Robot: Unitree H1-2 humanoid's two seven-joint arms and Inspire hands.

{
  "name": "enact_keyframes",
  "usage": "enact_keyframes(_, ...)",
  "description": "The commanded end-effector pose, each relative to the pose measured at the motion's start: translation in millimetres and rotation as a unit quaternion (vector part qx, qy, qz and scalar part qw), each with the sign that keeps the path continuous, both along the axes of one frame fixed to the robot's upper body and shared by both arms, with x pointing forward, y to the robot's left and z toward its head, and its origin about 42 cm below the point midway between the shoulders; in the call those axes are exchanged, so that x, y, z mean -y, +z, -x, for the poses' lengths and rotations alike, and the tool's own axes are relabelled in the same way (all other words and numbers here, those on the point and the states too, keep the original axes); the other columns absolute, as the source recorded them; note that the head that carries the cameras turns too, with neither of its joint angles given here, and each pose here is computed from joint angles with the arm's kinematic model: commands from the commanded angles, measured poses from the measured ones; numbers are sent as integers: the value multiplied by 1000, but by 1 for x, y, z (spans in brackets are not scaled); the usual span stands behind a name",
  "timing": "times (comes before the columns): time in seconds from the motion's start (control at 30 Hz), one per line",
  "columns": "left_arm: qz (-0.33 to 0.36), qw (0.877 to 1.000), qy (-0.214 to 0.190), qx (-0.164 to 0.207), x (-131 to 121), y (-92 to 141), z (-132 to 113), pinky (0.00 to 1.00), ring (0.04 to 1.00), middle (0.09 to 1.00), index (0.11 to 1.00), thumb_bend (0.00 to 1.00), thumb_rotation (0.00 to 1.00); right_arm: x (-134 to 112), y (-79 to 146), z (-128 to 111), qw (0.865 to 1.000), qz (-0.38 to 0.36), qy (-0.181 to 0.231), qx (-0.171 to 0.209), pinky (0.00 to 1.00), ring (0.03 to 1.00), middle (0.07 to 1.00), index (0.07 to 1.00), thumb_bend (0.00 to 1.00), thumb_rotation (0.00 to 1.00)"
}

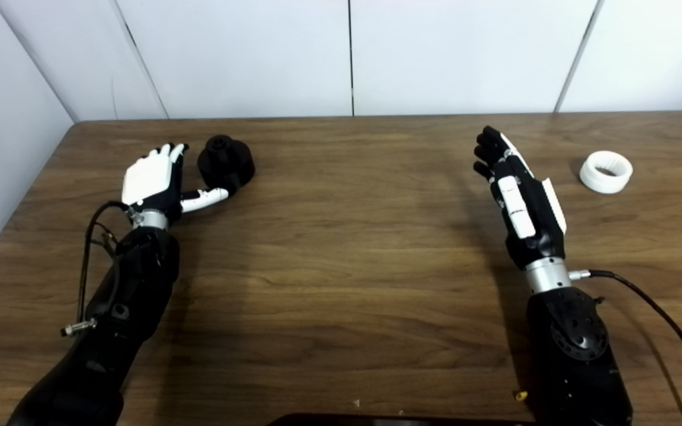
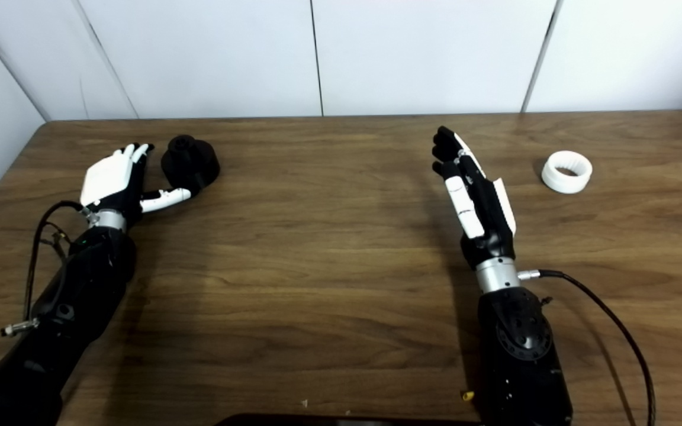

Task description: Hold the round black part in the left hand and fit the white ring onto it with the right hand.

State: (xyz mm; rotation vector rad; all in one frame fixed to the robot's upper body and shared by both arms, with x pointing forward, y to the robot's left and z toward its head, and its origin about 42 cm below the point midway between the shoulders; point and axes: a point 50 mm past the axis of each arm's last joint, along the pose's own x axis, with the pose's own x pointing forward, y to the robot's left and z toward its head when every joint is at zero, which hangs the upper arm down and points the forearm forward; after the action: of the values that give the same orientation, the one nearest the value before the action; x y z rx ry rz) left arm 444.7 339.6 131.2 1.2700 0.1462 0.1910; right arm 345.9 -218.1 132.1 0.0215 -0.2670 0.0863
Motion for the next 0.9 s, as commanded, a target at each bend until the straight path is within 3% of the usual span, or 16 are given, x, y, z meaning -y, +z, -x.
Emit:
enact_keyframes(0.0,-3,999,4,50,0,31,-18,1000,1000,1000,943,1000,705,18,-42,36,998,-4,-20,-62,898,911,904,898,569,818)
enact_keyframes(0.33,10,999,6,52,3,28,-24,1000,1000,1000,943,1000,676,18,-39,37,998,-1,-20,-56,894,919,911,899,529,806)
enact_keyframes(0.73,16,999,-10,38,11,28,-31,981,1000,1000,937,1000,729,18,-36,39,998,-5,-20,-57,886,916,917,912,516,801)
enact_keyframes(0.87,31,999,-12,34,15,28,-32,998,1000,1000,936,1000,682,19,-36,40,998,0,-21,-56,891,917,917,911,514,807)
